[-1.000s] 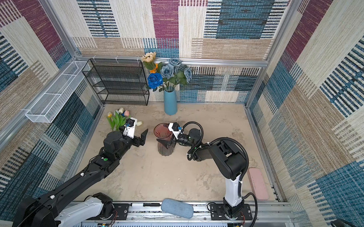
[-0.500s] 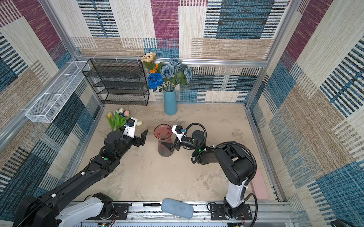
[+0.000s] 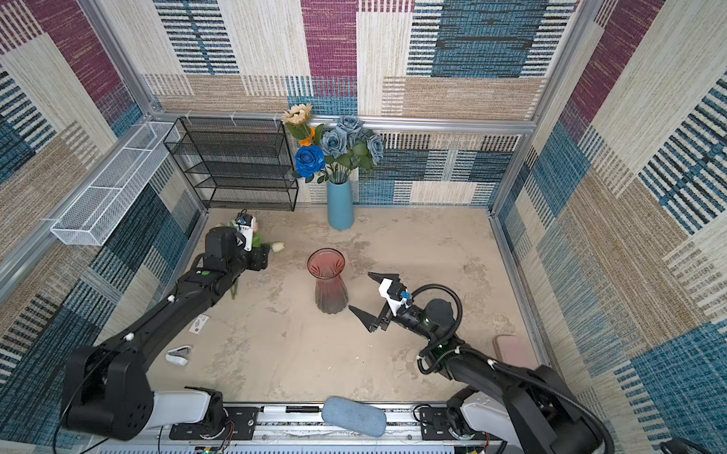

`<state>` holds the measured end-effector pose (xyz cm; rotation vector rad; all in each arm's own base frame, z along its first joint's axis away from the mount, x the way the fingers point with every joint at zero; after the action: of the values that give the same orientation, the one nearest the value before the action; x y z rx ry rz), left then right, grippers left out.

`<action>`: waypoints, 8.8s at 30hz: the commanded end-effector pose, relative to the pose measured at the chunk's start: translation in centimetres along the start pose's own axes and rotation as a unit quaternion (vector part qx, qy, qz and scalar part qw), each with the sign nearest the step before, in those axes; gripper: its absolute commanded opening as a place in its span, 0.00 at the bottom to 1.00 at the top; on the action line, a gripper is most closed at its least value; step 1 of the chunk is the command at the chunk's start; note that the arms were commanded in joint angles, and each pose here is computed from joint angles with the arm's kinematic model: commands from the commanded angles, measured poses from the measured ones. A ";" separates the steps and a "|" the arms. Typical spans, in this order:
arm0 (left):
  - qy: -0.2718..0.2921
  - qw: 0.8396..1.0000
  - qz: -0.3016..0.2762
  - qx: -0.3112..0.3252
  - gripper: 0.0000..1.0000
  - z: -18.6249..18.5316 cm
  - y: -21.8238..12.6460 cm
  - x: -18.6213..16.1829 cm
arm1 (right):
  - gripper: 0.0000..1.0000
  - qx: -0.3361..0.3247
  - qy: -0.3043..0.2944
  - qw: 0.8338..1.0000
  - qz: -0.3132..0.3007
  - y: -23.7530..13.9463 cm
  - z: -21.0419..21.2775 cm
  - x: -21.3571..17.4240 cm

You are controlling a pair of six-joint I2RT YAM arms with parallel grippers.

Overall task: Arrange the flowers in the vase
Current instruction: 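Reach the left gripper into the tulip bunch and grasp a white tulip, then lift the white tulip upright and carry it over the pink vase opening, then lower the white tulip stem into the pink vase with the left gripper, then open the left gripper and draw it back toward the tulip bunch, then grasp a pink tulip stem in the bunch with the left gripper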

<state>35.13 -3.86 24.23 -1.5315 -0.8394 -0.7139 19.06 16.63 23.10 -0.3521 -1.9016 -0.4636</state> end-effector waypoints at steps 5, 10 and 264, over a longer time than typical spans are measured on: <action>0.003 0.971 0.225 0.079 0.54 3.6 5.4 -1.6 | 1.00 -0.038 -0.005 0.999 -0.036 -2.9 2.2 0.2; -0.009 0.946 0.301 0.120 0.37 6.9 8.0 -2.3 | 1.00 -0.031 -0.007 0.999 -0.043 -3.4 3.1 -0.3; -0.114 0.991 0.044 -0.055 0.13 0.8 -2.4 -3.6 | 1.00 -0.039 -0.001 0.999 -0.023 -2.7 2.8 -0.7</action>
<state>30.74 -4.44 24.35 -1.8736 -0.9425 -0.6938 15.82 15.52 20.49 -0.3812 -1.8897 -0.5441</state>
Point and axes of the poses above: each gripper's point midway between its finger pads, its own y axis out along the fingers, its own z axis along the line the jaws close on, x = y × z, the point moved 9 cm from there along -y, back along the fingers, and after that the axes turned 12 degrees about -y, right-handed, at the moved point
